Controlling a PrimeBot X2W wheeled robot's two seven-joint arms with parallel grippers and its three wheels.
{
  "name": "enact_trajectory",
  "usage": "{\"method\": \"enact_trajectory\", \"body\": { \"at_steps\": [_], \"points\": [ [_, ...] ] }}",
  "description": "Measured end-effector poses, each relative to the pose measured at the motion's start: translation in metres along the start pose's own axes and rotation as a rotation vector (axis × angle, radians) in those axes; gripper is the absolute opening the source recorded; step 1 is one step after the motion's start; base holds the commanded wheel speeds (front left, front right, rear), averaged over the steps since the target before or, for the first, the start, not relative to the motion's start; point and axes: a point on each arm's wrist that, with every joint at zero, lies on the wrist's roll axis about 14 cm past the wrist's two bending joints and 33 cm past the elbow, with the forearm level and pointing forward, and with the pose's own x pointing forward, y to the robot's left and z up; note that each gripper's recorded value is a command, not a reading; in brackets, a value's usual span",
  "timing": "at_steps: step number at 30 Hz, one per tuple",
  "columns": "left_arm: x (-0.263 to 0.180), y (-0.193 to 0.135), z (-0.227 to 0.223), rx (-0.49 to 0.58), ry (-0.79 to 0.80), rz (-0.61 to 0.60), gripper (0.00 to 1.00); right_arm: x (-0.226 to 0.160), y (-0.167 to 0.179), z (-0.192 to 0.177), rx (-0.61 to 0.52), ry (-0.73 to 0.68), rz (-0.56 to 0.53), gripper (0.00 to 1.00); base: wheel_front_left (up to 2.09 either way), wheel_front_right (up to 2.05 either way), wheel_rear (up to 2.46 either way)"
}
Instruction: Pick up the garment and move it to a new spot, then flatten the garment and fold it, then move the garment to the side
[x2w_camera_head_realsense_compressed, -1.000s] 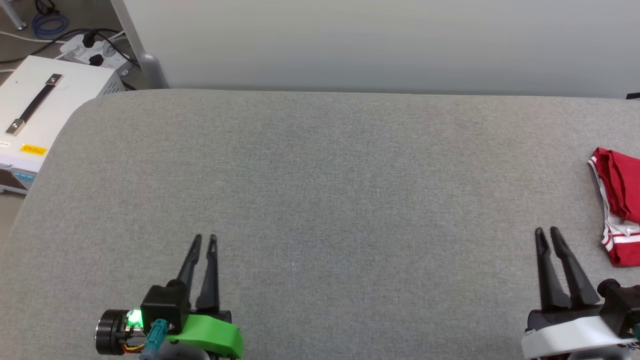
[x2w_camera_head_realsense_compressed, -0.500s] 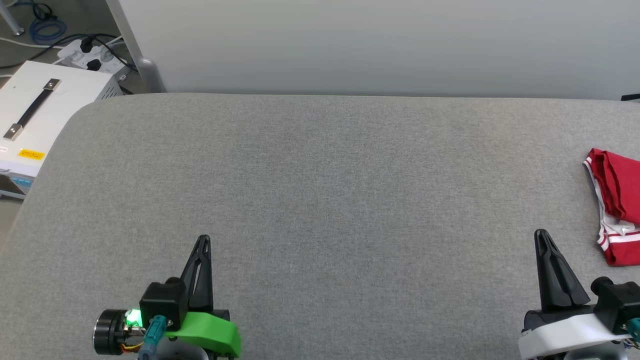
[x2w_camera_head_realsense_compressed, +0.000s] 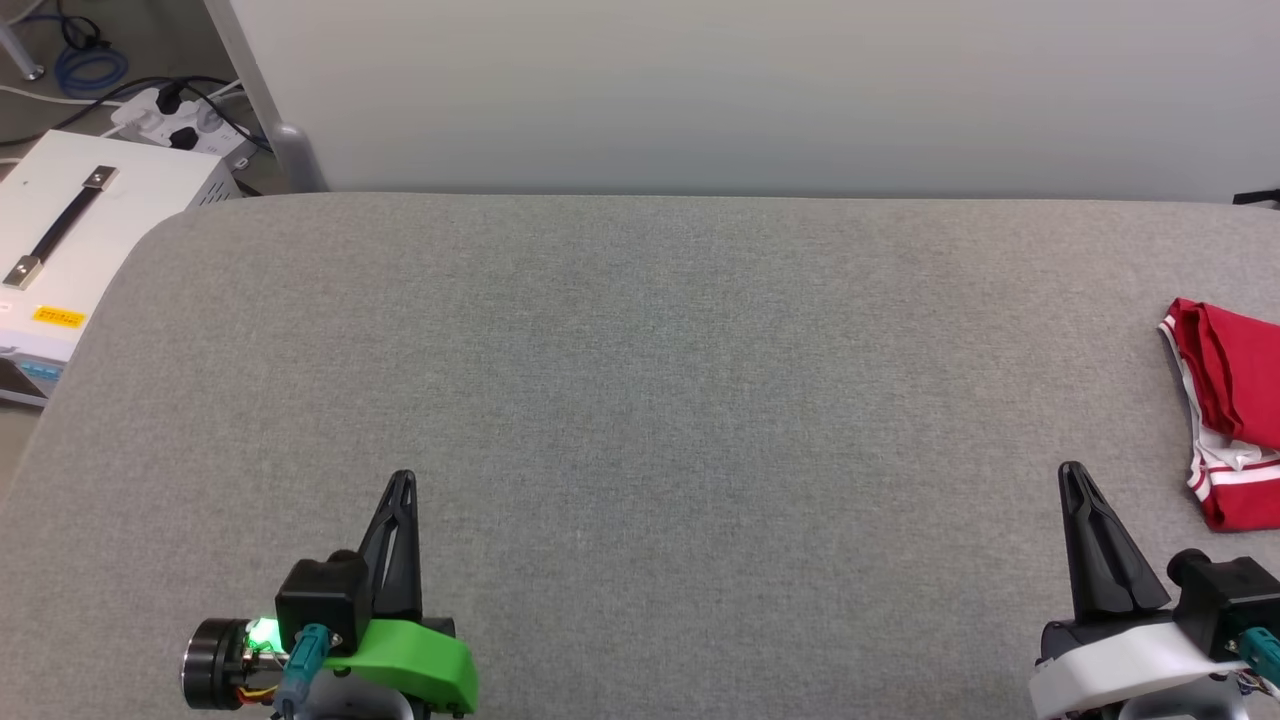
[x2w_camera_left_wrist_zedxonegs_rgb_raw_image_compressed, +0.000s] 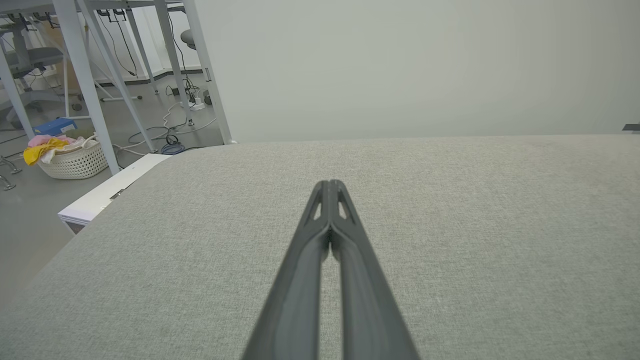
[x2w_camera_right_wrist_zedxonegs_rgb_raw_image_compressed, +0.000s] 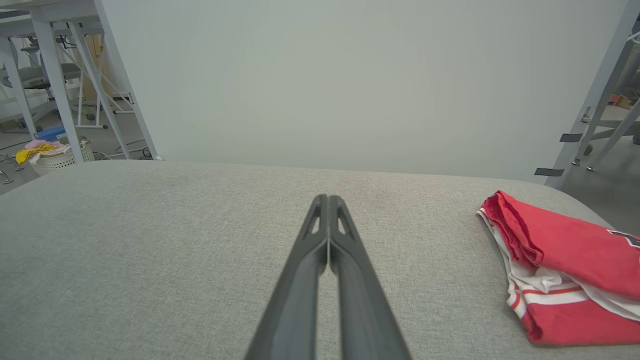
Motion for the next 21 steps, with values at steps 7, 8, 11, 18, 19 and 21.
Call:
{"method": "enact_trajectory", "body": {
  "at_steps": [7,8,11,18,19,21],
  "points": [
    [0.0005,-0.0003,0.0005,0.006,0.007,-0.001,0.00,0.0001,0.0006,-0.0014,-0.010,0.015,0.001,0.00,0.00,0.00,0.00],
    [0.0006,-0.0004,0.0003,0.005,0.008,-0.001,0.00,0.0001,0.0008,-0.0014,-0.011,0.015,0.001,0.00,0.00,0.00,0.00],
    [0.0010,-0.0006,0.0006,0.005,0.013,-0.001,0.00,0.0006,0.0010,-0.0015,-0.015,0.021,0.001,0.00,0.00,0.00,0.00],
    [0.0018,-0.0004,0.0017,0.007,0.017,0.000,0.00,0.0016,0.0014,-0.0013,-0.021,0.029,0.001,0.00,0.00,0.00,0.00],
    [0.0019,-0.0003,0.0016,0.007,0.019,0.000,0.00,0.0015,0.0014,-0.0014,-0.022,0.029,0.001,0.00,0.00,0.00,0.00],
    [0.0021,-0.0001,0.0020,0.007,0.020,0.001,0.00,0.0013,0.0014,-0.0019,-0.025,0.033,0.001,0.00,0.00,0.00,0.00]
  ]
}}
